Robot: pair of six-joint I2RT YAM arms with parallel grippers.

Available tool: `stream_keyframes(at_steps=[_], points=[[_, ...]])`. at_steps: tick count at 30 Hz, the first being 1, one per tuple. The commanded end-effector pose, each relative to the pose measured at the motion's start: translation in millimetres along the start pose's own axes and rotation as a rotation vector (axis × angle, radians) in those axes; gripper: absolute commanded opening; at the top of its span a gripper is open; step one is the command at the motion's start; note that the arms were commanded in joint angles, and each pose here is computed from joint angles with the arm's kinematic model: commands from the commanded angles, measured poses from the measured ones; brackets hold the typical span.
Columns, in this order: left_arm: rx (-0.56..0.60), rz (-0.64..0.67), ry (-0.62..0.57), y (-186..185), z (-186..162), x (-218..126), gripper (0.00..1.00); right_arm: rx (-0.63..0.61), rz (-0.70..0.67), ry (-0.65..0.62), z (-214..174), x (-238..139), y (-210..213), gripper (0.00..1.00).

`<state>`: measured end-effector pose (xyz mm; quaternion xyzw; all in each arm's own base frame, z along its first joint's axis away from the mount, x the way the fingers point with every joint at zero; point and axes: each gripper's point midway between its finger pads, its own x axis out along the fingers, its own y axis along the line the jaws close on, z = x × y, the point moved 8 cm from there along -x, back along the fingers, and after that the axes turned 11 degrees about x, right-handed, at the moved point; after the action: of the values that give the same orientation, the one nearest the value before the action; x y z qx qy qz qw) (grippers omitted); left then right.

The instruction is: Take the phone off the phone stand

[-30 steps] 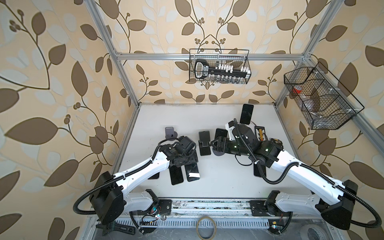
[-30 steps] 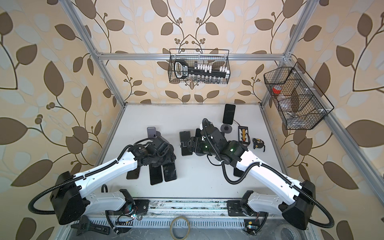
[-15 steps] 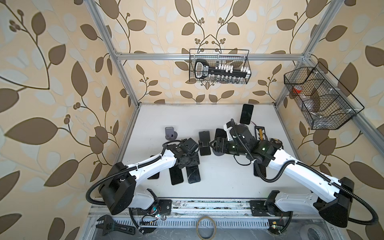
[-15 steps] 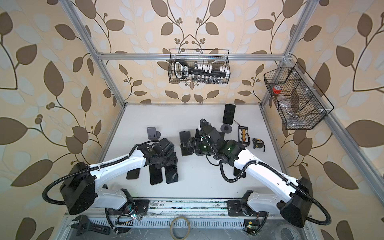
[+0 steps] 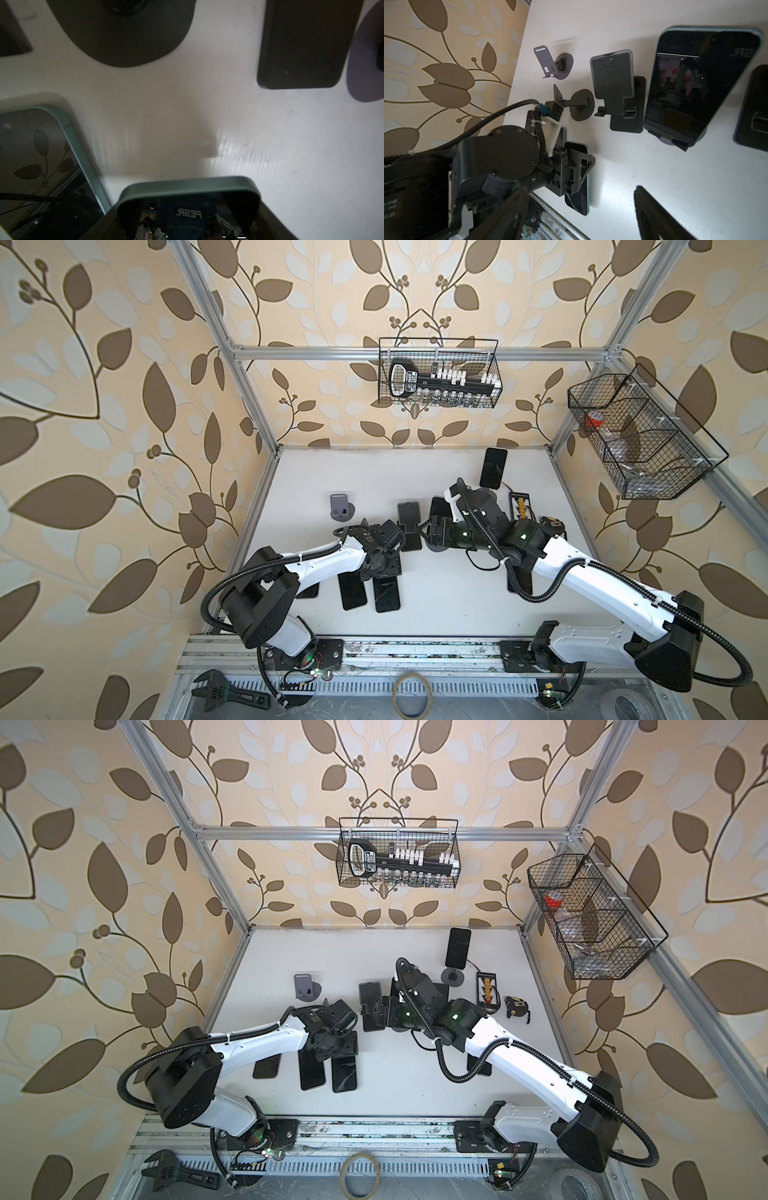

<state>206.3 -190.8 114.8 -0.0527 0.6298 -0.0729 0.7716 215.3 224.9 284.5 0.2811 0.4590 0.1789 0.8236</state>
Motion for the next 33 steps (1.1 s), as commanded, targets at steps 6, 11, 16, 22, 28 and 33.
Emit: stream_keyframes(at_steps=[6,11,16,22,28,33], points=[[0.052,-0.009,0.003,-12,9,2,0.53,-0.052,0.013,-0.026,8,-3,12,0.81],[0.068,0.006,0.015,-12,10,3,0.54,-0.057,0.006,-0.036,10,-3,11,0.82],[0.073,0.020,0.026,-12,10,5,0.60,-0.061,0.005,-0.041,13,-3,11,0.82],[0.074,0.039,0.037,-11,10,8,0.68,-0.060,0.002,-0.043,12,-4,8,0.83],[0.075,0.057,0.055,-10,9,12,0.78,-0.060,0.004,-0.046,12,-6,7,0.83],[0.077,0.073,0.074,-11,9,14,0.83,-0.057,0.008,-0.050,13,-7,8,0.83]])
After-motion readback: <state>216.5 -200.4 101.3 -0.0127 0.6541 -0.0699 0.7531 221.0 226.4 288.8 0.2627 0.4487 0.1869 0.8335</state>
